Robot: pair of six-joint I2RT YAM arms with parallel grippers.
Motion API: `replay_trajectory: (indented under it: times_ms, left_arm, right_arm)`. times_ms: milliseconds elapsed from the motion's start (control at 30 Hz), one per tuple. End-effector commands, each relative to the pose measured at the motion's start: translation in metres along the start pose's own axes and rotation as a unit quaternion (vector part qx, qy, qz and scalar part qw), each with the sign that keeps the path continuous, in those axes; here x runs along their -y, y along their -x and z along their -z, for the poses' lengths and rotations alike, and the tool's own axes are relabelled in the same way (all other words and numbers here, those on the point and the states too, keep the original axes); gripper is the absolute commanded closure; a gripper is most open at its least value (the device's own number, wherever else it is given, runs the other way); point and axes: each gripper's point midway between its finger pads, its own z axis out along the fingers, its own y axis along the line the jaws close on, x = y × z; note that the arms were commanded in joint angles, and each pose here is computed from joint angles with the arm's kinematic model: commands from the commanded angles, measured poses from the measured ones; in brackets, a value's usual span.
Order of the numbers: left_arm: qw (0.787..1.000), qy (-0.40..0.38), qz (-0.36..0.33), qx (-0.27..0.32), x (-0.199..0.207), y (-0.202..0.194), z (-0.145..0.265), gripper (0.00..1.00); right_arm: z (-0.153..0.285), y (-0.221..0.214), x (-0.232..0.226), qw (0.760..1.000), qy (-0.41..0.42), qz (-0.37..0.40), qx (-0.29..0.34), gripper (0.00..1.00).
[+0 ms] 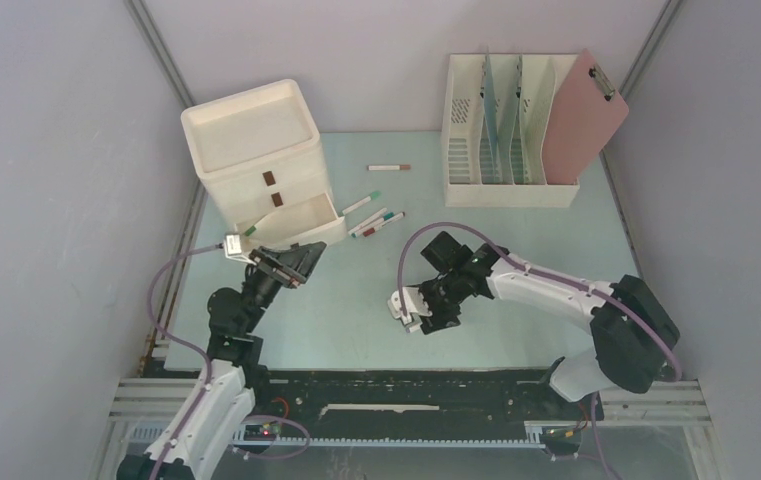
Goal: Organize the desk
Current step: Pick up the stationery from the center of the board.
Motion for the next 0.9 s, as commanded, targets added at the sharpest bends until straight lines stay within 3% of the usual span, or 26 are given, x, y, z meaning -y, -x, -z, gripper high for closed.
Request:
replay_trajectory:
  times_ms: [0,300,633,867]
  left_arm:
    - [0.999,-0.001,-0.035,0.022,0.002,0.008,0.003,0.00]
    - [0.998,0.010,-0.044,0.033,0.000,0.011,0.008,0.00]
    - [0.999,0.006,-0.045,0.028,0.002,0.009,0.008,0.00]
    - [0.998,0.006,-0.050,0.031,0.005,0.011,0.011,0.00]
  right_arm:
    - [-0.009,-0.024,0.020,0.994,-0.041,0.043,-0.087,0.39]
    - [-0.033,-0.051,0.022,0.987,-0.032,0.027,-0.153,0.50]
    - [-0.041,-0.063,0.018,0.985,-0.018,0.015,-0.172,0.59]
    - [-0.049,-0.071,0.012,0.983,0.012,-0.022,-0.183,0.72]
